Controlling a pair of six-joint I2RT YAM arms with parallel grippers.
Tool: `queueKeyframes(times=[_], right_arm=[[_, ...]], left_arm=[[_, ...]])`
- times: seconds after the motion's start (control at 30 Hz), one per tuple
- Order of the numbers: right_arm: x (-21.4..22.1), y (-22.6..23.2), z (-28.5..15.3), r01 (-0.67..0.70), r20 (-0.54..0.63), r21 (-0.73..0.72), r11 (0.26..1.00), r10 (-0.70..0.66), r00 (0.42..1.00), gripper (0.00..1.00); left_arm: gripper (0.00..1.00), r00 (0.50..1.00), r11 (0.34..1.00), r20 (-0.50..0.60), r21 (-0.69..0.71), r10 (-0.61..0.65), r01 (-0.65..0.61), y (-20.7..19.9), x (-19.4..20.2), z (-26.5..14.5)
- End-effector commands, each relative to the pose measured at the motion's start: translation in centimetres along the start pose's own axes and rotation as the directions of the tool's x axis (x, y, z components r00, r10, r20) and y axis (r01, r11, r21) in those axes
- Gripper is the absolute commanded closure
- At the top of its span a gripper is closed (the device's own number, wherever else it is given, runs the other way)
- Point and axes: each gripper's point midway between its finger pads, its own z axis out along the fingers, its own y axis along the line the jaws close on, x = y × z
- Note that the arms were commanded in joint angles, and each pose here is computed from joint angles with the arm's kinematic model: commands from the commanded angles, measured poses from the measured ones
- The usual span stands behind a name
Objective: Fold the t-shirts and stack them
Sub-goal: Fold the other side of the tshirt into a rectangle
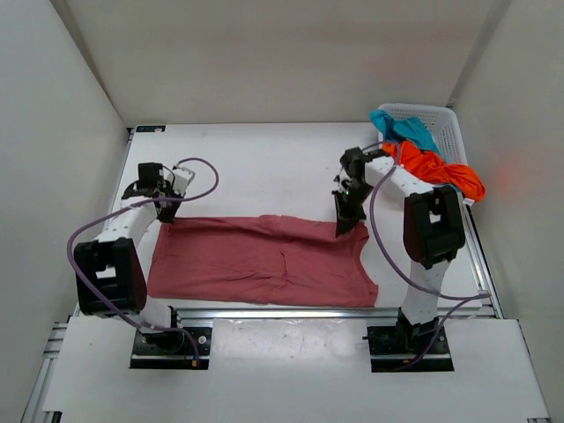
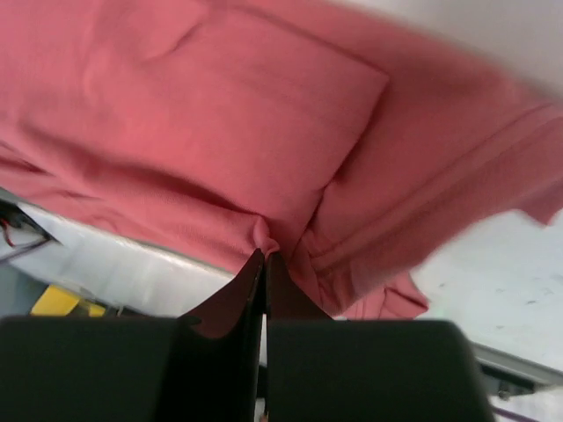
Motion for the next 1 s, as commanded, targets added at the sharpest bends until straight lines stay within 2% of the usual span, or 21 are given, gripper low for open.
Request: queueKeyframes(times=[0.0,0.07,0.17,0.27,0.37,0.53,0.6,0.73,0.87,0.97], right_arm=[[2.2,0.2,0.4,0.021,0.017,-0.057,0.998,-0.02,1.0,1.0],[3.7,0.4,1.4,0.052,-0.004,-0.063,0.997,-0.052,0.999,1.0],[5.5,-0.4,2.8,0.078,-0.035,-0.046,0.996,-0.08,0.996,0.95],[6.3,-0.7,3.2,0.051,-0.032,-0.085,0.995,-0.054,0.998,0.76],[5.8,-0.4,2.0,0.056,0.047,-0.133,0.99,-0.051,0.998,0.66],[4.3,-0.1,0.6,0.073,0.154,-0.146,0.987,-0.05,0.987,0.63],[3.7,-0.2,0.5,0.059,0.161,-0.144,0.988,-0.035,0.986,0.62],[3.6,-0.9,1.8,-0.005,0.093,-0.123,0.992,0.016,0.996,0.61],[4.9,-0.7,2.5,0.028,0.055,-0.126,0.992,-0.021,0.998,0.53],[5.5,-0.4,3.4,0.028,0.014,-0.132,0.991,-0.027,1.0,0.53]], left_arm=[[1.0,0.998,0.998,-0.026,-0.031,0.057,-0.058,0.3,1.8,-1.1],[1.0,0.993,0.995,-0.077,-0.037,0.084,-0.088,-0.1,3.8,-1.0],[1.0,0.987,0.989,-0.094,-0.043,0.134,-0.138,-1.0,4.9,-1.0],[1.0,0.976,0.983,-0.127,-0.038,0.175,-0.181,-1.9,6.3,-0.8],[1.0,0.974,0.98,-0.122,-0.044,0.189,-0.196,-2.1,6.1,-0.9],[1.0,0.976,0.979,-0.116,-0.063,0.184,-0.192,-1.6,5.8,-0.9],[1.0,0.977,0.979,-0.115,-0.079,0.178,-0.188,-1.3,5.7,-1.0],[1.0,0.983,0.98,-0.092,-0.101,0.161,-0.17,-0.8,5.0,-1.2],[1.0,0.983,0.978,-0.078,-0.114,0.165,-0.173,-0.8,4.5,-1.3],[1.0,0.984,0.978,-0.068,-0.12,0.162,-0.169,-0.6,4.2,-1.2]])
